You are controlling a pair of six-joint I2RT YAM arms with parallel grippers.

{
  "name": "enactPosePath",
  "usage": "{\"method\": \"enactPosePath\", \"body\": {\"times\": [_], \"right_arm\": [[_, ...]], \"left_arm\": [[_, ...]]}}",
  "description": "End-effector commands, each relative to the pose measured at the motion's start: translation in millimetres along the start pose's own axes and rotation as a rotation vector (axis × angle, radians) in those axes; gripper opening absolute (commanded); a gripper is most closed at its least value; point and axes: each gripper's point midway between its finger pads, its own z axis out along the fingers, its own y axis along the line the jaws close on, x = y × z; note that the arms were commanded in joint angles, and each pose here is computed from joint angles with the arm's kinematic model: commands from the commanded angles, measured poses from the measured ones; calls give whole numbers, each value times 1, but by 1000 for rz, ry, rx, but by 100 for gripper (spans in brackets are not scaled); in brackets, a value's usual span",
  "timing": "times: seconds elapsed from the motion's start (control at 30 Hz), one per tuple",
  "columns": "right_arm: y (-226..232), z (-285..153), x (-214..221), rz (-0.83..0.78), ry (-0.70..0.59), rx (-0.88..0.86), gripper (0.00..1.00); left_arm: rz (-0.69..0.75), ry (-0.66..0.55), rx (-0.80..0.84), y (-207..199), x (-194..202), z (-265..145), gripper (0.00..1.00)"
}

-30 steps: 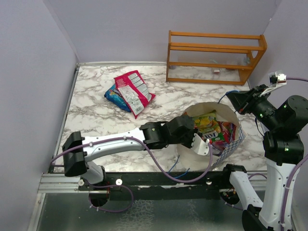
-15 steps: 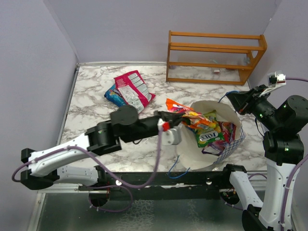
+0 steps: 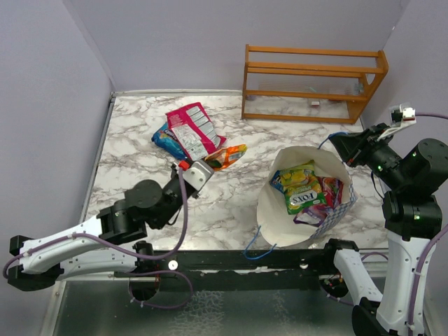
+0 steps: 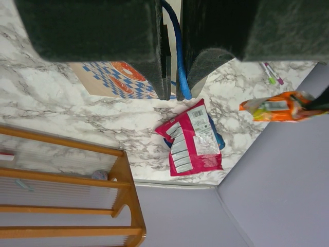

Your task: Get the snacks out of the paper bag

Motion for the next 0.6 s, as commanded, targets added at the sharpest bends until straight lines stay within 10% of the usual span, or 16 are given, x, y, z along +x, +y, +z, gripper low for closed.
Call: {"method": "enactPosePath", "body": {"times": [0.0,0.57], "right_arm": [[5,-2,-6,-25,-19,-12,11],[8,-2,-8,-23,-16,-25,11]], "left_arm": [[-64,188,-338,45,66,-25,0],[88,546,-751,135,202,-30,0]]}}
